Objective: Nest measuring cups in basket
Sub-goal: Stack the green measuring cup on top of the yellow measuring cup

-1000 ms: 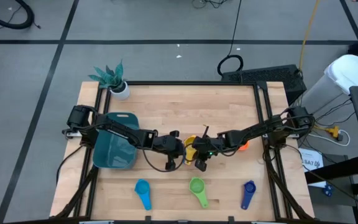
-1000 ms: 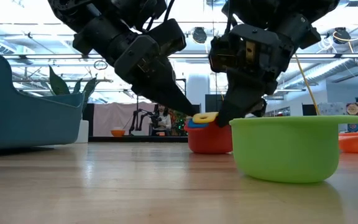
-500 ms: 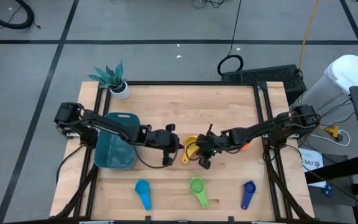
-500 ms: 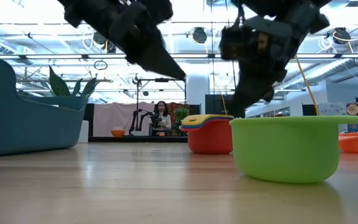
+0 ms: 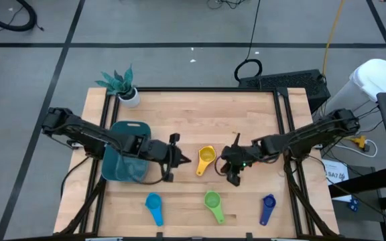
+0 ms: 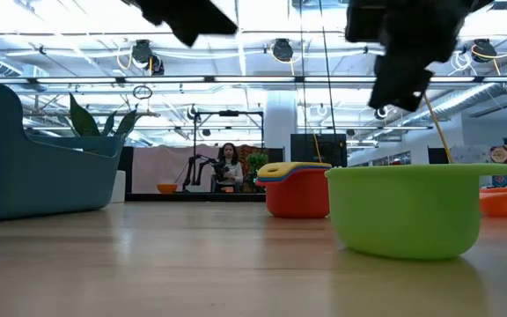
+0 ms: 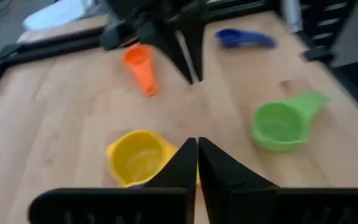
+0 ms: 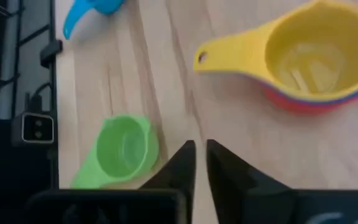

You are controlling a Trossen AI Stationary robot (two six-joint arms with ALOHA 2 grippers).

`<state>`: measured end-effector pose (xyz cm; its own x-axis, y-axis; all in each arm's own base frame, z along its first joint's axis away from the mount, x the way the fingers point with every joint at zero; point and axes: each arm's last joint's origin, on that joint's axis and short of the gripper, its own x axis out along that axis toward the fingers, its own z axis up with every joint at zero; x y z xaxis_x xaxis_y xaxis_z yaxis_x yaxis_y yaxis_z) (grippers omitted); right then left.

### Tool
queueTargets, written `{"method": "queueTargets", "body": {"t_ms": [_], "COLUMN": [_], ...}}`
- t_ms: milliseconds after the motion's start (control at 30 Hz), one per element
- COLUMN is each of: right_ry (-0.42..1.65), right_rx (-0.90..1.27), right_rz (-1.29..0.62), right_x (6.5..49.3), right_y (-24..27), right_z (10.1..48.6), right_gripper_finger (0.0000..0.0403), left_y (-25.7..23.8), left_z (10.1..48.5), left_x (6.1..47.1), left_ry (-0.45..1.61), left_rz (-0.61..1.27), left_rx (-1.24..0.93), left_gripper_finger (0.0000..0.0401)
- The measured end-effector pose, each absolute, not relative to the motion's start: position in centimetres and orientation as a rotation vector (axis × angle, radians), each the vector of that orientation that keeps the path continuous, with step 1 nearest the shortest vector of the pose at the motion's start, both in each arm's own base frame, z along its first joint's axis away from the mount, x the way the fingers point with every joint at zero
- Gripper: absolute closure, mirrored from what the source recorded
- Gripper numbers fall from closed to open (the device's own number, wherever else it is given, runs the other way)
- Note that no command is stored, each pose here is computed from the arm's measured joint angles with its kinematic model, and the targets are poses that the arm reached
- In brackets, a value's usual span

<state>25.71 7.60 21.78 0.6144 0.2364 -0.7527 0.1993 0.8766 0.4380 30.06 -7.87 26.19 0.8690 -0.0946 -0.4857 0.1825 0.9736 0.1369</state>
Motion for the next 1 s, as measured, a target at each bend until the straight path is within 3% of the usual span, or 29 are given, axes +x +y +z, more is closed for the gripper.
{"method": "queueTargets", "body": {"t_ms": [167,500,833,1000], "right_ry": [0.884,0.823,1.093,1.208], "right_rx": [0.525,0.287,-0.008,-0.05], "right_rz": [0.107,0.27,0.303,0.277], "right_x": [25.5,26.3,27.7,28.4], "right_y": [9.8,14.7,17.6,18.2], "right_z": [22.2,26.1,29.0,28.1], "right_gripper_finger": [0.0321,0.0329,0.0314,0.03], "left_y": [-10.8,-15.1,-16.9,-17.3], "left_z": [28.2,34.2,34.7,34.0], "left_x": [29.4,27.3,25.5,24.5], "left_ry": [0.502,0.546,0.604,0.683], "left_rz": [-0.215,-0.214,-0.188,-0.181], "left_rx": [0.229,0.342,0.296,0.266], "left_gripper_finger": [0.0336,0.0309,0.0308,0.0308]}}
